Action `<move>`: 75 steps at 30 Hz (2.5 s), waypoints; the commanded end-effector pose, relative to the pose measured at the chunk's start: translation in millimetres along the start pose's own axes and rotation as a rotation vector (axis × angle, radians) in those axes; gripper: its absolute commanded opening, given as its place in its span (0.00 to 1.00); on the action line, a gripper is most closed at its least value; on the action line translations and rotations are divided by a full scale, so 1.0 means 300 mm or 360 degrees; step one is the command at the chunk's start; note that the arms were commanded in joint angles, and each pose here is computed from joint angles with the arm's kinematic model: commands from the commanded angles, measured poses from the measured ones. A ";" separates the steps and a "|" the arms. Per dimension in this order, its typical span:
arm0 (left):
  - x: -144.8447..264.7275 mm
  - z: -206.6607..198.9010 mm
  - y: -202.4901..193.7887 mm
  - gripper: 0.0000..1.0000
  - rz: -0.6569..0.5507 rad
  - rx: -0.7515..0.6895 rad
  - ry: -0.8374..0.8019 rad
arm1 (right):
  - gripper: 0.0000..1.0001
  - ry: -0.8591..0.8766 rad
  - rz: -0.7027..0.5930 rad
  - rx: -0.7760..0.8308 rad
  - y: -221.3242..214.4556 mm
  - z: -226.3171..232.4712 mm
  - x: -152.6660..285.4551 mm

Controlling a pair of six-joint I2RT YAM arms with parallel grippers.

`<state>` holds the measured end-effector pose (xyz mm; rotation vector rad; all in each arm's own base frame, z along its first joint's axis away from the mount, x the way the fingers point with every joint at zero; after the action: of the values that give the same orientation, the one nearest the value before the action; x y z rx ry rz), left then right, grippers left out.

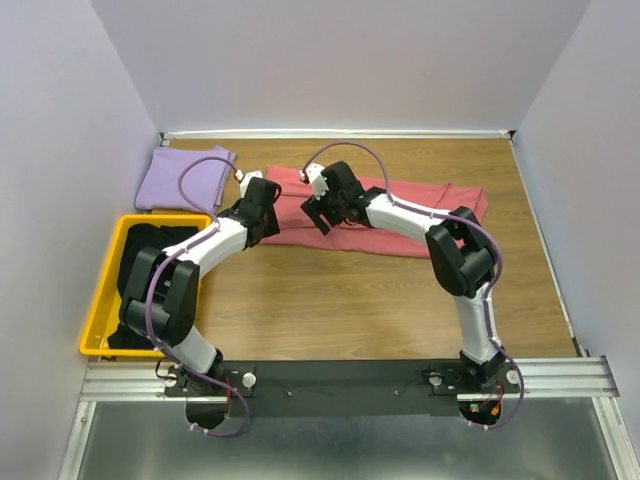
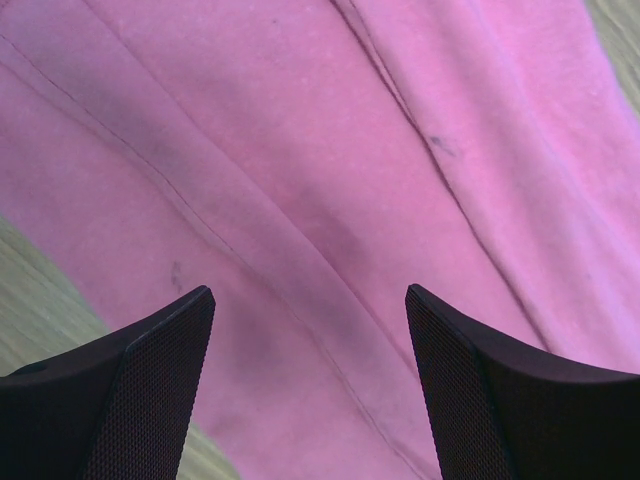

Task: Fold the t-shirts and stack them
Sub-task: Fold the tshirt

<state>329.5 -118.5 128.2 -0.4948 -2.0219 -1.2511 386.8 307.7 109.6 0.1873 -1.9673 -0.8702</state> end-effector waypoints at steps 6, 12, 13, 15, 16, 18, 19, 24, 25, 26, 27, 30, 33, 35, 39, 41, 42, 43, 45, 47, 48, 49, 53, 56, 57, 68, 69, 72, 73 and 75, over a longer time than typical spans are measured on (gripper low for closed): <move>-0.080 -0.024 -0.073 0.39 0.0129 0.0020 -0.0089 | 0.84 0.0080 -0.0001 0.0053 0.001 0.024 -0.058; -0.108 -0.022 -0.089 0.38 0.0144 -0.0001 -0.0079 | 0.84 0.0081 0.0029 0.0057 -0.017 0.030 -0.083; -0.110 -0.023 -0.089 0.38 0.0143 -0.0003 -0.0081 | 0.84 0.0082 0.0031 0.0057 -0.019 0.030 -0.085; -0.121 -0.021 -0.093 0.38 0.0144 -0.0010 -0.0073 | 0.84 0.0079 0.0041 0.0057 -0.024 0.031 -0.091; -0.126 -0.019 -0.097 0.38 0.0151 -0.0014 -0.0066 | 0.84 0.0080 0.0040 0.0057 -0.023 0.034 -0.092; -0.139 -0.007 -0.115 0.38 0.0181 -0.0032 -0.0037 | 0.84 0.0079 0.0049 0.0057 -0.028 0.035 -0.100; -0.144 0.000 -0.124 0.38 0.0198 -0.0035 -0.0014 | 0.84 0.0077 0.0050 0.0057 -0.028 0.034 -0.101; -0.148 0.047 -0.164 0.37 0.0259 -0.0052 0.0090 | 0.84 0.0036 0.0065 0.0061 -0.028 0.021 -0.114; -0.146 0.057 -0.171 0.37 0.0268 -0.0054 0.0102 | 0.84 0.0035 0.0057 0.0065 -0.021 0.020 -0.118; -0.147 0.061 -0.178 0.37 0.0274 -0.0059 0.0109 | 0.84 -0.0007 0.0075 0.0069 -0.024 0.007 -0.119; -0.146 0.065 -0.182 0.37 0.0282 -0.0061 0.0114 | 0.84 -0.0035 0.0087 0.0074 -0.024 0.002 -0.120; -0.145 0.069 -0.186 0.37 0.0291 -0.0067 0.0122 | 0.84 -0.0106 0.0098 0.0086 -0.012 -0.021 -0.132; -0.138 0.074 -0.186 0.37 0.0293 -0.0076 0.0129 | 0.84 -0.0206 0.0128 0.0114 -0.006 -0.057 -0.149; -0.134 0.079 -0.186 0.37 0.0290 -0.0086 0.0139 | 0.84 -0.0284 0.0142 0.0118 0.004 -0.083 -0.156; -0.126 0.097 -0.188 0.37 0.0284 -0.0100 0.0168 | 0.84 -0.0422 0.0130 0.0087 0.036 -0.163 -0.153; -0.120 0.103 -0.193 0.37 0.0286 -0.0106 0.0171 | 0.84 -0.0491 0.0119 0.0028 0.042 -0.221 -0.157; -0.118 0.107 -0.195 0.37 0.0288 -0.0110 0.0176 | 0.84 -0.0535 0.0133 0.0003 0.031 -0.257 -0.159; -0.114 0.109 -0.195 0.37 0.0285 -0.0110 0.0176 | 0.84 -0.0558 0.0136 -0.0007 0.030 -0.276 -0.158; -0.106 0.104 -0.188 0.38 0.0282 -0.0109 0.0166 | 0.84 -0.0570 0.0123 -0.0031 0.032 -0.298 -0.138; -0.091 0.081 -0.157 0.39 0.0244 -0.0096 0.0134 | 0.84 -0.0560 0.0051 -0.0069 0.070 -0.314 -0.077; -0.088 0.070 -0.142 0.40 0.0227 -0.0092 0.0121 | 0.84 -0.0531 0.0049 -0.0084 0.060 -0.305 -0.065; -0.083 0.045 -0.114 0.41 0.0203 -0.0080 0.0093 | 0.84 -0.0500 0.0014 -0.0122 0.066 -0.303 -0.022; -0.079 -0.026 -0.038 0.45 0.0145 -0.0069 0.0021 | 0.84 -0.0470 -0.0075 -0.0235 0.087 -0.303 0.104; -0.106 -0.066 -0.006 0.44 0.0138 -0.0082 0.0003 | 0.84 -0.0414 -0.0058 -0.0353 0.023 -0.284 0.156; -0.115 -0.074 -0.002 0.43 0.0143 -0.0090 0.0001 | 0.84 -0.0428 -0.0093 -0.0373 0.033 -0.292 0.206; -0.262 -0.064 0.058 0.40 0.0103 -0.0087 0.0146 | 0.84 -0.0514 0.0052 -0.0503 -0.167 -0.232 0.385; -0.270 -0.063 0.083 0.40 0.0060 -0.0058 0.0160 | 0.84 -0.0523 0.0056 -0.0520 -0.177 -0.232 0.392; -0.278 -0.083 0.174 0.47 -0.0049 0.0008 0.0161 | 0.84 -0.0526 0.0053 -0.0537 -0.199 -0.221 0.425; -0.262 -0.094 0.197 0.49 -0.0082 0.0018 0.0146 | 0.84 -0.0528 0.0044 -0.0535 -0.199 -0.218 0.440; -0.237 -0.102 0.217 0.54 -0.0120 0.0041 0.0134 | 0.84 -0.0524 0.0029 -0.0580 -0.202 -0.207 0.453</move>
<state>420.1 -121.2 102.6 -0.4720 -1.9572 -1.2477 361.6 177.1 168.1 -0.1858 -2.0644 -1.2096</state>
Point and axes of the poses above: each gripper's point midway between its finger pads, its own x axis back along the fingers, its own z axis along the line the jaws close on, y = z × x, the point moved 7 cm from there along x, back along the fingers, and after that the axes turned 14 degrees about x, right-handed, at the moved point
